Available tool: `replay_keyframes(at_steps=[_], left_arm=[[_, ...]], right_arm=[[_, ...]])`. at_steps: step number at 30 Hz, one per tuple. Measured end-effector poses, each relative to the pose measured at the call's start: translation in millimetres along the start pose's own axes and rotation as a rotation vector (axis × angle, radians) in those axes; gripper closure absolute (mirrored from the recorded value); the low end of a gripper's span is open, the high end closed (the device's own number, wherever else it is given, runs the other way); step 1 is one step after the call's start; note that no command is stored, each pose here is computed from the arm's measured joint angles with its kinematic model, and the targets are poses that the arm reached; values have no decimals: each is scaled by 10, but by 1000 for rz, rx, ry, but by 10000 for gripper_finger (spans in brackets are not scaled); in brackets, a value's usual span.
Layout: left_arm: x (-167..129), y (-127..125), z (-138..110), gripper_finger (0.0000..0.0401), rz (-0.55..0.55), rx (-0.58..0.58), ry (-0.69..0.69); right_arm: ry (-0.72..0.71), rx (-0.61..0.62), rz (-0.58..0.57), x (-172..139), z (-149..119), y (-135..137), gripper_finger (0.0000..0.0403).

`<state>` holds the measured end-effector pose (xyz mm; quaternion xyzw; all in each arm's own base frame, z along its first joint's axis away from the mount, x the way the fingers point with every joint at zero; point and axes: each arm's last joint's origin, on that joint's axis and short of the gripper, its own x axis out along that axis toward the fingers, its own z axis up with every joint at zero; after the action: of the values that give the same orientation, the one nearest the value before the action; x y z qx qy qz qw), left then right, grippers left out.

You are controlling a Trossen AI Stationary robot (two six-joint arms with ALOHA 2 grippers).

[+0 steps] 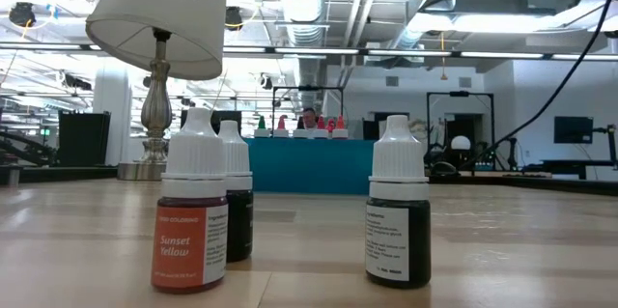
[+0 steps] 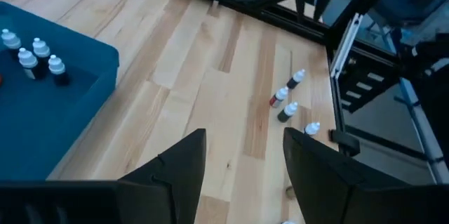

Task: Pick & Place food coloring
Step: Put the small black food coloring bottle into the bin

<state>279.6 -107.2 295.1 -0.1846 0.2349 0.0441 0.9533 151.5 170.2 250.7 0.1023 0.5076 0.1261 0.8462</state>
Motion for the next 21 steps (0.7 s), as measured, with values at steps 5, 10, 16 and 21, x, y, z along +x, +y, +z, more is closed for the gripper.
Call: replay_keyframes(at_steps=[5,10,16,21], left_arm=[[0,3,8,219,20,-24,-19],[-1,4,13,219,28,-24,-29],[-7,-11,0,219,24,-19,-24],[-32,-68,-46,219,3,-4,-7]], right_arm=[[-14,12,64,79,-134,86,317],[-71,-63,53,153,-161,175,317],[-13,-121,-16,455,-214,223,317],[-1,-117,-30,657,-223,259,317]])
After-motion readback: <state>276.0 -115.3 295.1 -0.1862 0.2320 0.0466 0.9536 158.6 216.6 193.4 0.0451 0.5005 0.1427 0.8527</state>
